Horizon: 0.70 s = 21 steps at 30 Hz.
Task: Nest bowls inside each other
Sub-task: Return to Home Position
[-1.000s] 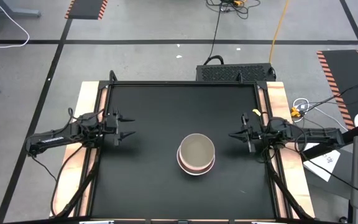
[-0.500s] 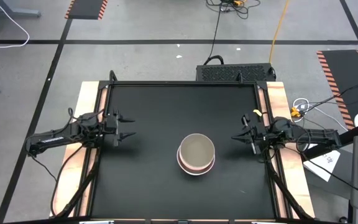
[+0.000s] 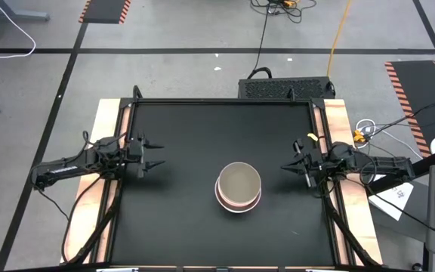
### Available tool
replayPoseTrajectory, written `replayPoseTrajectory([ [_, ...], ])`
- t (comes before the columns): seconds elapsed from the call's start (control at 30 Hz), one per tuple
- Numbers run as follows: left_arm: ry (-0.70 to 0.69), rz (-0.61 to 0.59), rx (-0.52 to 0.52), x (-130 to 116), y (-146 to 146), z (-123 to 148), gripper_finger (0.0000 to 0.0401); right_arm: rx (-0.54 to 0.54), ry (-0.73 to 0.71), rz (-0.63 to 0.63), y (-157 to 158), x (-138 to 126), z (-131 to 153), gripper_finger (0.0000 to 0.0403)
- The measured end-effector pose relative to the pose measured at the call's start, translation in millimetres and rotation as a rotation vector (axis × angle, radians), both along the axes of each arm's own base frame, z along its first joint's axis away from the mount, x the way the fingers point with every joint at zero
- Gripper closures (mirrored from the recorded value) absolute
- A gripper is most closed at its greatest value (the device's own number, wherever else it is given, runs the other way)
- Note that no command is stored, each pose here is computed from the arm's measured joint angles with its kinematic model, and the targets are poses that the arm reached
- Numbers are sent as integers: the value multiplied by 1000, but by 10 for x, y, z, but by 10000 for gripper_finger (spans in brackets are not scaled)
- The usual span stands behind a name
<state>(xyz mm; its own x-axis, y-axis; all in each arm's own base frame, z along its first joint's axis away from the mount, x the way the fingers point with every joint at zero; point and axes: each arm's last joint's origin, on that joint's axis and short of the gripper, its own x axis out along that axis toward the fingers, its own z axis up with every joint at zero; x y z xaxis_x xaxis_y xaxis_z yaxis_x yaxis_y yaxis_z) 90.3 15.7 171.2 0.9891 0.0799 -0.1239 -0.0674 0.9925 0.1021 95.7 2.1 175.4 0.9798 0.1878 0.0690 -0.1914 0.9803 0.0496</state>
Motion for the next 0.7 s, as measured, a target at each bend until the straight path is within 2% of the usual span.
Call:
replayPoseTrajectory([
  [0.7, 0, 0, 2, 0, 0, 0, 132, 28, -20, 3, 0, -2, 25, 403],
])
